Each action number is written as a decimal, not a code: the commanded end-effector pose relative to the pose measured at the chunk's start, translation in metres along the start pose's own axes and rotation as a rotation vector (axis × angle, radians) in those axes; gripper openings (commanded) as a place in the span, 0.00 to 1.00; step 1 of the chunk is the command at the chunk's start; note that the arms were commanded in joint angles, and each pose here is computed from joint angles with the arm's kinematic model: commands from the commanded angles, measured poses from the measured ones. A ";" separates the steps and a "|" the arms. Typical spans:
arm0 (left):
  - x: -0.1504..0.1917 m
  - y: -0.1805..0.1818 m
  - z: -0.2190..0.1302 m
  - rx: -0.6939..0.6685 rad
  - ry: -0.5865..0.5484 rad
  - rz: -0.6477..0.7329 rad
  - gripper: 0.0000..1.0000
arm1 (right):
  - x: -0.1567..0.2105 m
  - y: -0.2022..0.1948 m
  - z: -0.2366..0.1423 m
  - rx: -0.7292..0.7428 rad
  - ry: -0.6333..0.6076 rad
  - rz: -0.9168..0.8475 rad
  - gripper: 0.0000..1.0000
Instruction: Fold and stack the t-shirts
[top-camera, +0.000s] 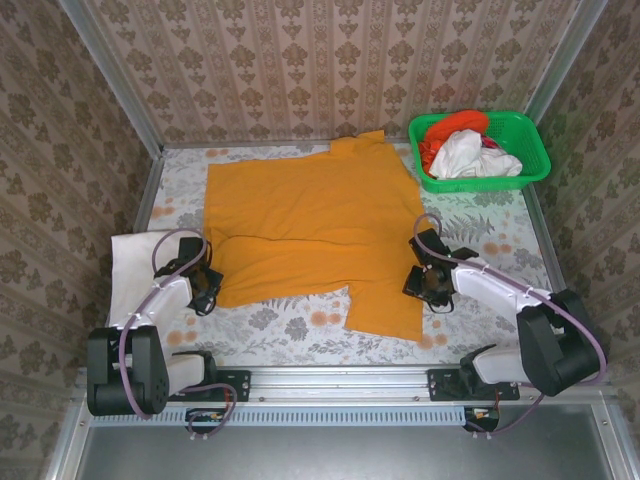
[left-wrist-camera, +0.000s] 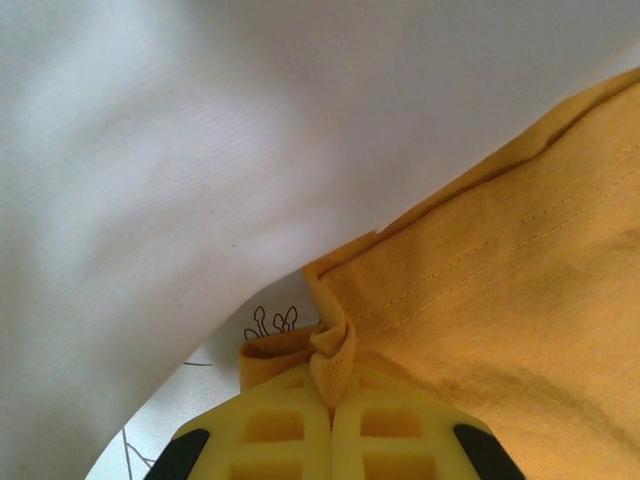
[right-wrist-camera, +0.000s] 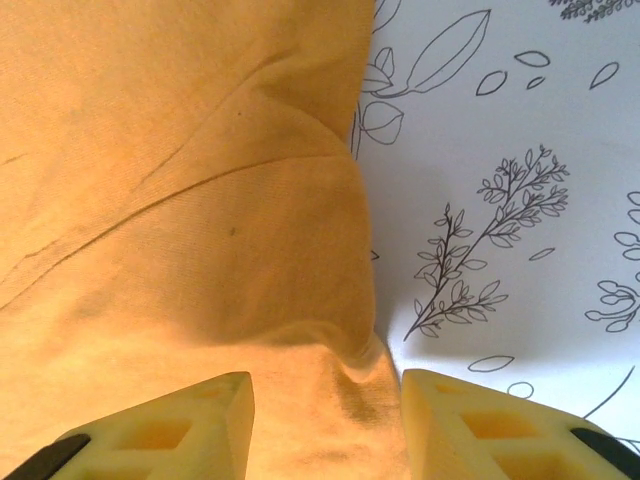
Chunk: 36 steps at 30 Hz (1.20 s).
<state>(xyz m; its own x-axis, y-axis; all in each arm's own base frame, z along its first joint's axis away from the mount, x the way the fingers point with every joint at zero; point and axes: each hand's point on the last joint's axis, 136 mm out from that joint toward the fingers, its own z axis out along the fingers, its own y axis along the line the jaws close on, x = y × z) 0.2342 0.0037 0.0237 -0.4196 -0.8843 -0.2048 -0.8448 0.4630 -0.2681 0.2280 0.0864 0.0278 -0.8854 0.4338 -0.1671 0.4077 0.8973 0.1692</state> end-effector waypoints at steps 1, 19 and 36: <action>0.000 0.000 0.001 0.000 0.008 0.011 0.00 | 0.021 -0.010 0.004 0.008 0.064 0.020 0.40; -0.001 0.000 -0.005 0.016 -0.004 0.009 0.00 | 0.015 -0.013 -0.003 0.035 0.044 -0.006 0.00; -0.025 -0.039 -0.060 0.164 -0.084 0.008 0.00 | -0.025 0.009 -0.112 -0.206 -0.308 0.123 0.00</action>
<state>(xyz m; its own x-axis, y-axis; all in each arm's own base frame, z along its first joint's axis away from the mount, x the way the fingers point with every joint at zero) 0.2520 0.0027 0.0748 -0.3920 -0.8818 -0.2621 -0.7910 0.4686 -0.3934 0.2198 0.0803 0.1157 -0.7671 0.5367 -0.3516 0.4149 0.8329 0.3663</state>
